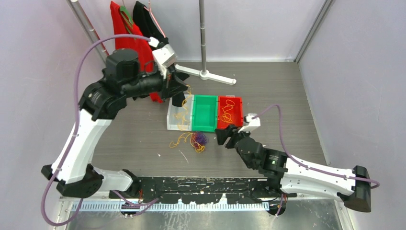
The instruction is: Untangle the cables
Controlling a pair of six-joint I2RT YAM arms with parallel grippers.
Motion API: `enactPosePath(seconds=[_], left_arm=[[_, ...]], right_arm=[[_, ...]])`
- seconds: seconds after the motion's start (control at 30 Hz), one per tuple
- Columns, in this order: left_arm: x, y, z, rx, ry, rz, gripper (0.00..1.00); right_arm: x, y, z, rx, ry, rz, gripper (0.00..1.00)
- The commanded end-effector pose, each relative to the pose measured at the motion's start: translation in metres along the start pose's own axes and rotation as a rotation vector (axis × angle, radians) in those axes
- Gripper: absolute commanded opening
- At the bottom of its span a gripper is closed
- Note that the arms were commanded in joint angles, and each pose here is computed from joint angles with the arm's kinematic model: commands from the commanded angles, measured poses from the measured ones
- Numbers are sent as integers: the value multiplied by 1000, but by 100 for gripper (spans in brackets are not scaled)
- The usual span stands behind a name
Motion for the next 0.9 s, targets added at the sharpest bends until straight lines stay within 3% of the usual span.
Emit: enactPosePath(seconds=[0.0, 0.2, 0.43, 0.87], left_arm=[[-11, 12, 39, 16, -59, -53, 0], [-16, 22, 79, 28, -51, -121, 0], [8, 24, 140, 81, 28, -157, 0], [35, 23, 229, 172, 108, -189, 0]], right_arm=[[-50, -51, -17, 286, -323, 73, 64], [-69, -81, -34, 418, -413, 75, 66], [-87, -100, -44, 481, -536, 139, 66], [-93, -110, -49, 508, -580, 147, 66]])
Point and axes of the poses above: each gripper's point midway between its finger pads, its own z axis out along the fingers, its own y axis along the line the jaws close on, x = y × z, the point moved 4 cm from there along -z, back along the fingers, and after that the axes turned 14 degrees about z, right-handed, at the moved point
